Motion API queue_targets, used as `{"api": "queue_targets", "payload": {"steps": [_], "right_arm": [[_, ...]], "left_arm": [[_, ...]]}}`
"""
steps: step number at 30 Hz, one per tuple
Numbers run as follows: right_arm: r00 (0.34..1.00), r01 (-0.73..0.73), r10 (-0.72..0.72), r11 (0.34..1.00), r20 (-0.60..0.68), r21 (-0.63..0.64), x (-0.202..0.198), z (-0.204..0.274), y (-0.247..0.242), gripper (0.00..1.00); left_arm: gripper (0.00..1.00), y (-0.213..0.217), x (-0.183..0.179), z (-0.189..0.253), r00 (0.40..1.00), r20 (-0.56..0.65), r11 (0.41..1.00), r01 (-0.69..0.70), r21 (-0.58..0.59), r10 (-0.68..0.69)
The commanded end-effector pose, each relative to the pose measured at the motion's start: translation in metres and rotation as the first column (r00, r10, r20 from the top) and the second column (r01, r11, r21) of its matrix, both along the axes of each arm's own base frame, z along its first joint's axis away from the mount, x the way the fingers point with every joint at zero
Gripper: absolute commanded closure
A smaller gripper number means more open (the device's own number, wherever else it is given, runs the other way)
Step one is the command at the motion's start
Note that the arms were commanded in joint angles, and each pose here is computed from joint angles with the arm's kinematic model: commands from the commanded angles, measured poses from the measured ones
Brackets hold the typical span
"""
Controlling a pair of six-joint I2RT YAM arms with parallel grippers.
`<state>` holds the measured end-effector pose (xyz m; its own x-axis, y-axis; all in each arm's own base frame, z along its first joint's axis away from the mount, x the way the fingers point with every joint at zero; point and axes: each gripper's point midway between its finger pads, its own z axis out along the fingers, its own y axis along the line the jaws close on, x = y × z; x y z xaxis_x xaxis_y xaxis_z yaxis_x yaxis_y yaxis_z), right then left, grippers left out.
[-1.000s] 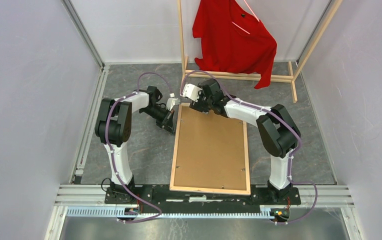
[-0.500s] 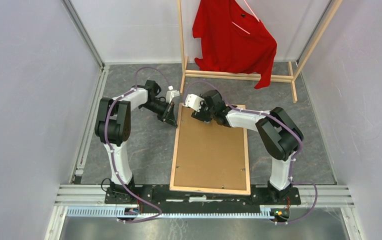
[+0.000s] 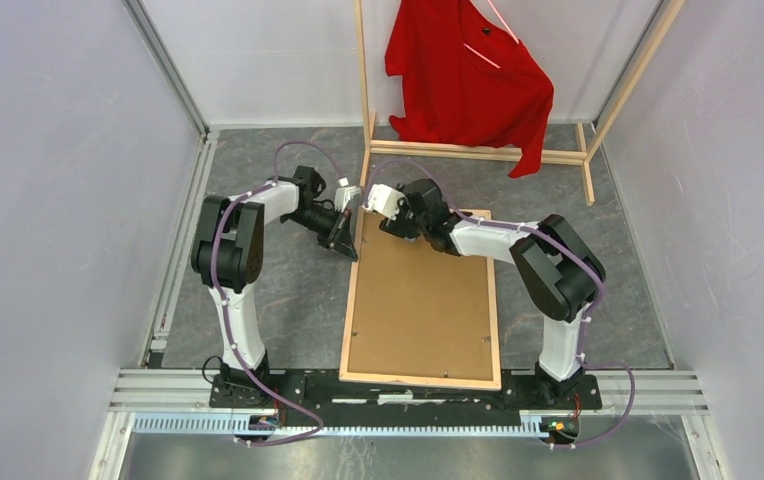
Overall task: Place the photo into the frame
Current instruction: Install the photo frame at the center of the board.
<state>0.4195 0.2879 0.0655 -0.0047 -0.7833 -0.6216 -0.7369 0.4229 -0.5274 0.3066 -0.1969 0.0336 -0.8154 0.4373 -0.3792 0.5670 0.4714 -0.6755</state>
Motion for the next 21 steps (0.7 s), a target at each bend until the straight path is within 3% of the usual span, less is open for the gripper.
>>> {"api": "queue_targets", "payload": {"steps": [1,21], "right_arm": [[0.998,0.014,-0.015,1.000,0.060,0.018,0.013,0.012,0.007,0.30],[0.998,0.060,-0.061,0.998,0.011,0.035,0.029,-0.013,0.000,0.30]], "left_arm": [[0.92,0.006,0.003,-0.026,1.000,0.024,0.996,-0.005,0.085,0.003],[0.95,0.009,-0.002,-0.024,0.999,0.035,0.996,0.006,0.088,-0.009]]}}
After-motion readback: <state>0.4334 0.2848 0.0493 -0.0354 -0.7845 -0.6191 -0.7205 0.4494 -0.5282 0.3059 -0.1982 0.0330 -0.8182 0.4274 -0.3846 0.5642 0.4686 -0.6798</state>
